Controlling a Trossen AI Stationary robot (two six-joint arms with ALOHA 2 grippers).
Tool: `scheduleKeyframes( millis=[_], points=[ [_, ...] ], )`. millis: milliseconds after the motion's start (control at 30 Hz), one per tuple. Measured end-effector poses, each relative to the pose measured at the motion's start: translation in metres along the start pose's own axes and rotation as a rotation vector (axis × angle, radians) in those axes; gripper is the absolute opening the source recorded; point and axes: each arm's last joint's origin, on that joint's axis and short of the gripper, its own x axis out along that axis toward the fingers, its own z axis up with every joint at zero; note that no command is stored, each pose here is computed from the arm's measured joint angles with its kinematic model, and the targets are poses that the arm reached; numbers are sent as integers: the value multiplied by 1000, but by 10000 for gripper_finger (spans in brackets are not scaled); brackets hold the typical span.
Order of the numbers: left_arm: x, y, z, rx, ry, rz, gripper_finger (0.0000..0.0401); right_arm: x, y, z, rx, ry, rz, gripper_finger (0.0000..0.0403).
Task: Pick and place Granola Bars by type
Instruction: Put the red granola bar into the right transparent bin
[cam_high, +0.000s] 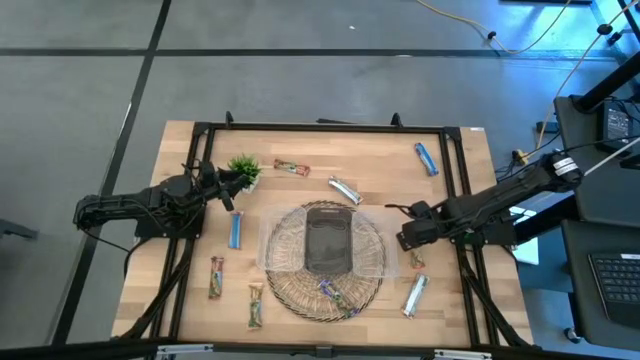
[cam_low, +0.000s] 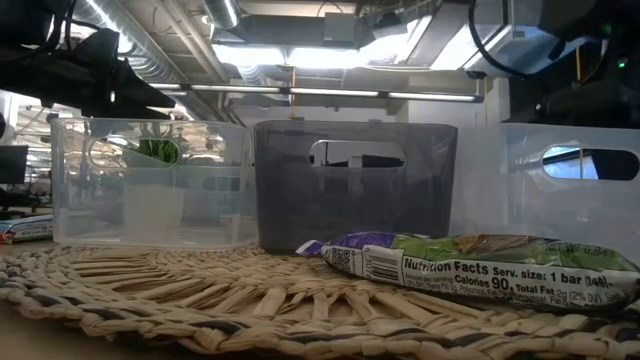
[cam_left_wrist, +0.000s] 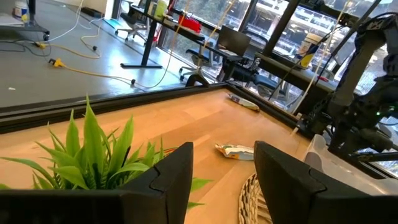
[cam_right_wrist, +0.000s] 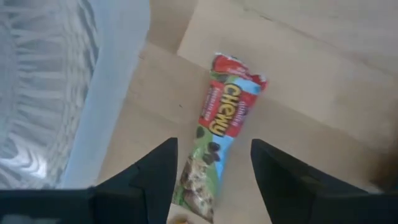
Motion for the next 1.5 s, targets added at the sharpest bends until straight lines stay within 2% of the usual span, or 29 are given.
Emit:
scheduleKeyframes(
  millis=[133,633,800,1100,1333,1500],
  points=[
    [0,0,0,0,0,0,162,9,0,-1,1,0,12,207],
    [0,0,0,0,-1,2,163,45,10,-3,-12,33,-113,205],
    [0,0,0,0,-1,2,163,50,11,-3,-13,47,-141,174],
    [0,0,0,0,-1,2,164,46,10,-4,-18,57,-122,98],
    [0,0,0,0,-1,2,161,30,3,-4,-36,75,-93,89],
    [0,0,0,0,-1,1,164,7,7,-2,-60,63,-38,89]
  ],
)
